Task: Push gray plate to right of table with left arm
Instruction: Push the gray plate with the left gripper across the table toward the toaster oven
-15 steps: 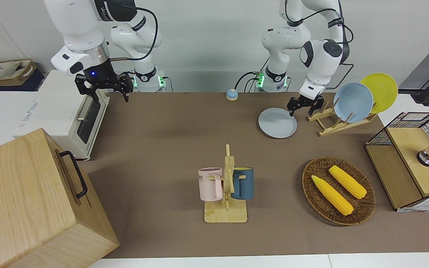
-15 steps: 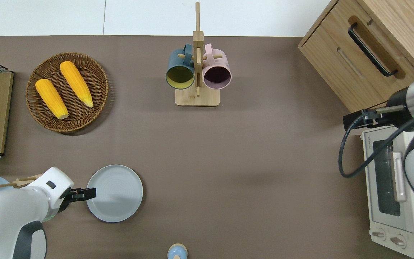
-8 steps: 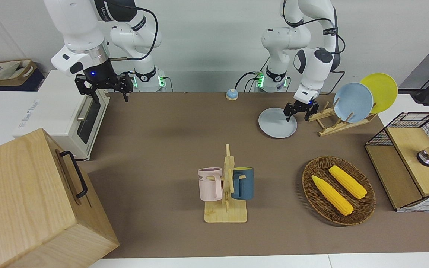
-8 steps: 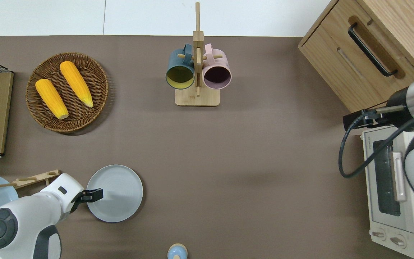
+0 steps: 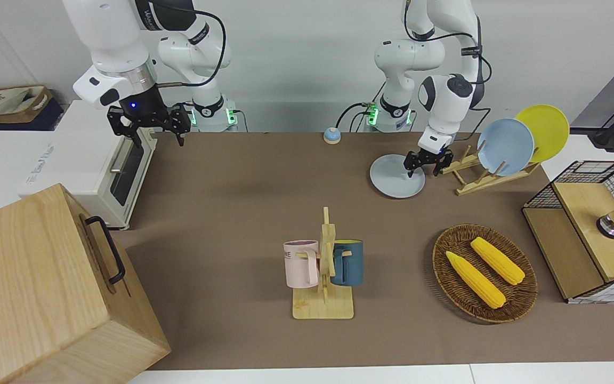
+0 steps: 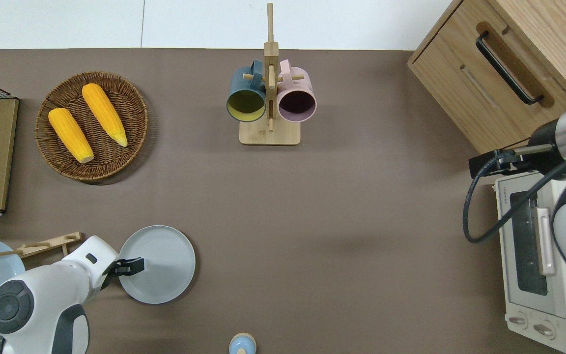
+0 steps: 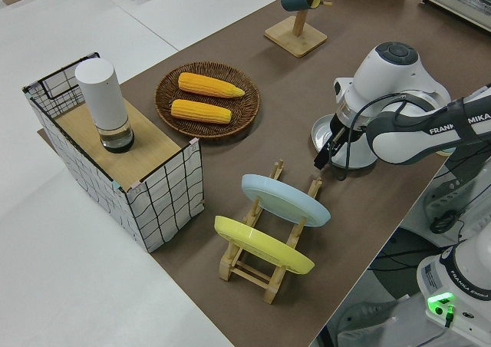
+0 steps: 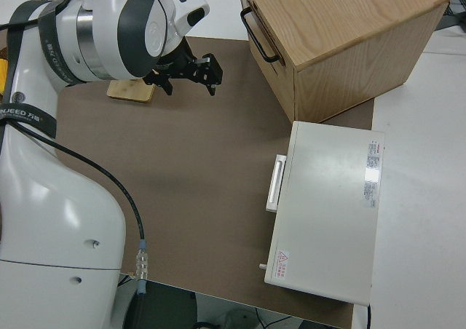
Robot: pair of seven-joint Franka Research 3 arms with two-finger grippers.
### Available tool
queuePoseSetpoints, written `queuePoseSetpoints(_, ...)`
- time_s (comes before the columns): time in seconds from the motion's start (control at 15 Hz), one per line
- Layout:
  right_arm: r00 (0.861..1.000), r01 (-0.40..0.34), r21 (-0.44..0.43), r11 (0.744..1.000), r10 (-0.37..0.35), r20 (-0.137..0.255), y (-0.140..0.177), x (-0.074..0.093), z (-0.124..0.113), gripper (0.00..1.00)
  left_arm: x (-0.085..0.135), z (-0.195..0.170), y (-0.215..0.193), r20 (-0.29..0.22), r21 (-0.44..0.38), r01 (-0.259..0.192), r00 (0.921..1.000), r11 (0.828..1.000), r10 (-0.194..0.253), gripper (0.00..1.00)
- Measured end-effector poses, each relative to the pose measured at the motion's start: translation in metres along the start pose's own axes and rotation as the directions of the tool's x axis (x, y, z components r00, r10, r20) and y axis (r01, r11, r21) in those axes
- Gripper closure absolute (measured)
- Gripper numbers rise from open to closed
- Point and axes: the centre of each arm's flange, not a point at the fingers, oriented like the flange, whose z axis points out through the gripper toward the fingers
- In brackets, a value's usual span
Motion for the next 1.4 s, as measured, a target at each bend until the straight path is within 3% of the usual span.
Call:
queuePoseSetpoints(0.47,1.0,0.0,0.0,1.0,0.0,0.0,0.0,0.0,0.0,0.01,0.0,0.004,0.0,0.003,0.0,0.0,1.0,1.0,0.0,0.86)
queuePoseSetpoints(0.53,1.0,0.0,0.0,1.0,0.0,0.0,0.0,0.0,0.0,0.01,0.0,0.004,0.0,0.002,0.0,-0.001,1.0,1.0,0.001,0.94)
queuePoseSetpoints(0.6,1.0,0.0,0.0,1.0,0.0,0.0,0.0,0.0,0.0,0.01,0.001,0.002,0.001,-0.001,0.0,-0.003,1.0,1.0,0.003,0.98)
queuePoseSetpoints(0.93,1.0,0.0,0.0,1.0,0.0,0.0,0.0,0.0,0.0,0.01,0.001,0.003,0.005,-0.001,-0.002,-0.005,1.0,1.0,0.005,0.98)
queuePoseSetpoints(1.4,1.0,0.0,0.0,1.0,0.0,0.0,0.0,0.0,0.0,0.01,-0.001,0.008,0.098,-0.007,-0.029,0.069,0.9976,0.997,-0.069,0.98)
